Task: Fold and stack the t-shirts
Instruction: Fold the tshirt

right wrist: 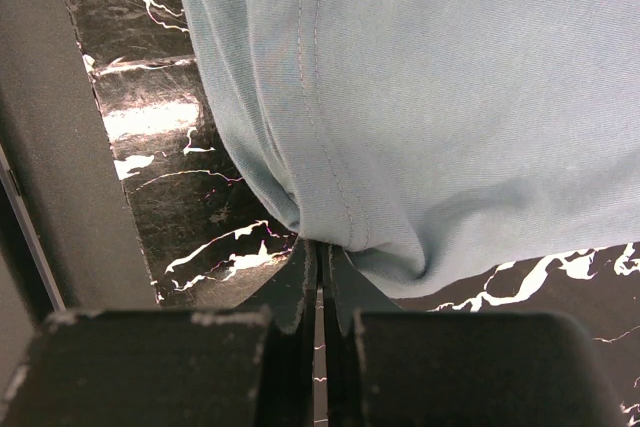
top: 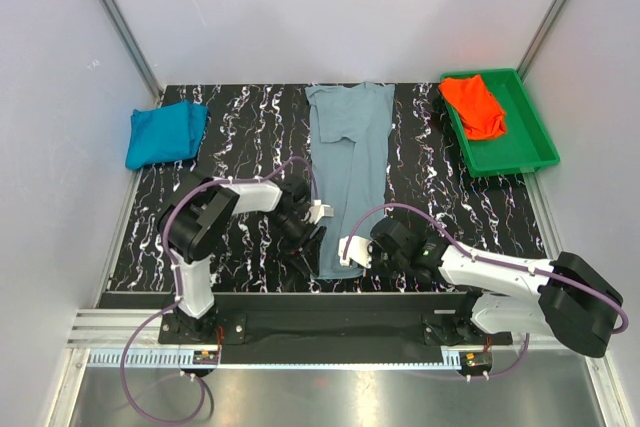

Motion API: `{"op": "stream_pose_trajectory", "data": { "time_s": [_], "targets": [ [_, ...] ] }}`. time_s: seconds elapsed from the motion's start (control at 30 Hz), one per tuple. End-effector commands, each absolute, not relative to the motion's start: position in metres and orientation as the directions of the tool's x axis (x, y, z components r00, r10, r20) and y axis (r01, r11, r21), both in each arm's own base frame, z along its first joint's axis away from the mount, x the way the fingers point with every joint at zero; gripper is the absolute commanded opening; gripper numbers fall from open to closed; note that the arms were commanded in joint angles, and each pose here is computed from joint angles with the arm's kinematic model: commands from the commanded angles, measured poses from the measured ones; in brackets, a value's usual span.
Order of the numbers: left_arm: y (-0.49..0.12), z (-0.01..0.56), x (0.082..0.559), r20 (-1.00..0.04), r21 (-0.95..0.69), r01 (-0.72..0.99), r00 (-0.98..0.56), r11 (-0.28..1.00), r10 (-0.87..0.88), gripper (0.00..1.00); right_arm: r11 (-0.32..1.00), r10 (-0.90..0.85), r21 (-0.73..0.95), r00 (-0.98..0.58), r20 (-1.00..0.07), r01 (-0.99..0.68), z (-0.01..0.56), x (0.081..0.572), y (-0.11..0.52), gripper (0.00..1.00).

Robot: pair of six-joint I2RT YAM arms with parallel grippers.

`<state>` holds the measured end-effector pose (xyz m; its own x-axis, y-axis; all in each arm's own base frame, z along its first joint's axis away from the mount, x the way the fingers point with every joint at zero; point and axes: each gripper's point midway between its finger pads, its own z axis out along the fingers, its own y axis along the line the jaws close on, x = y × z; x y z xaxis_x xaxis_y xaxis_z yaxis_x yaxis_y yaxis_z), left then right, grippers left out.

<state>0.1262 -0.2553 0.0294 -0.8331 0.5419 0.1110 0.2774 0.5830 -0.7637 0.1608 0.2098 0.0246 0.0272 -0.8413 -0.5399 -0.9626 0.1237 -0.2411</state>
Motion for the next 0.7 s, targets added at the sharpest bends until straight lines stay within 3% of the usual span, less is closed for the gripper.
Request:
{"op": "stream_pose_trajectory", "data": {
  "time_s": [0.0, 0.1, 0.13, 0.23, 0.37, 0.67],
  "targets": [
    [-0.264, 0.018, 0.148, 0.031, -0.743, 0.349, -0.835, 0.571, 0.550, 0.49, 0.160, -0.813, -0.270, 0.029, -0.582, -0.949, 0.039, 0.172, 0.218, 0.00],
    [-0.267, 0.017, 0.155, 0.021, -0.740, 0.354, -0.838, 0.572, 0.545, 0.40, 0.161, -0.811, -0.272, 0.030, -0.585, -0.949, 0.039, 0.172, 0.218, 0.00],
    [-0.268, 0.017, 0.157, 0.016, -0.739, 0.356, -0.839, 0.572, 0.543, 0.33, 0.161, -0.811, -0.272, 0.030, -0.585, -0.949, 0.040, 0.172, 0.218, 0.00],
    [-0.269, 0.015, 0.165, 0.006, -0.733, 0.357, -0.848, 0.579, 0.530, 0.26, 0.164, -0.809, -0.272, 0.029, -0.588, -0.948, 0.040, 0.172, 0.218, 0.00],
    [-0.265, 0.013, 0.168, 0.001, -0.725, 0.359, -0.853, 0.588, 0.522, 0.00, 0.161, -0.810, -0.279, 0.034, -0.585, -0.947, 0.040, 0.173, 0.218, 0.00],
    [-0.255, 0.040, 0.177, -0.104, -0.718, 0.417, -0.856, 0.557, 0.507, 0.00, 0.167, -0.807, -0.291, 0.039, -0.589, -0.942, 0.043, 0.176, 0.218, 0.00]
  ]
}}
